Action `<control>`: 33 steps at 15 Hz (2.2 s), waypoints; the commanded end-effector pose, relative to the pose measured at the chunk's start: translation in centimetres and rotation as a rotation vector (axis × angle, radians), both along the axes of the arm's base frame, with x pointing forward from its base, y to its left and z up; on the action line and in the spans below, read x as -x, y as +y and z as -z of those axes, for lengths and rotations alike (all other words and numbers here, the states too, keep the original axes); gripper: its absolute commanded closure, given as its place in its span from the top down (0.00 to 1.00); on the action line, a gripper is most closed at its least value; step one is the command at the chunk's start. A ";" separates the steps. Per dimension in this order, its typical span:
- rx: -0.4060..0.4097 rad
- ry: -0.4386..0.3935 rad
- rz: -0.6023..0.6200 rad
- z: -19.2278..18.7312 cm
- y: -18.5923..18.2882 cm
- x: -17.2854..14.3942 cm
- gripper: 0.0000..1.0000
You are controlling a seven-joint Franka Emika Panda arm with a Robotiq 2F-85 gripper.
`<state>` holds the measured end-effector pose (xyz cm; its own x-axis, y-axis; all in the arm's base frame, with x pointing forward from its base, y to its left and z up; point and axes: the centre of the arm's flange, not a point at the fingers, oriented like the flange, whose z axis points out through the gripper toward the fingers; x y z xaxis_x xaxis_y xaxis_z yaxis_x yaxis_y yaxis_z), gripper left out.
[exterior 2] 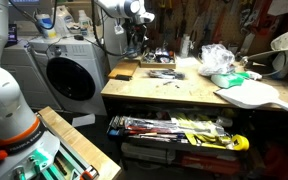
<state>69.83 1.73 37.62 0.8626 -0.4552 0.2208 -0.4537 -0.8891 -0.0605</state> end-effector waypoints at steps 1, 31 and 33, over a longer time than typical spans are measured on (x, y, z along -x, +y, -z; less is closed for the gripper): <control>-0.035 -0.017 0.197 -0.4 -3.7 -0.3 0.02; 0.049 -0.224 0.770 3.9 -15.4 -5.9 0.02; 0.057 -0.220 0.781 4.6 -15.2 -6.5 0.02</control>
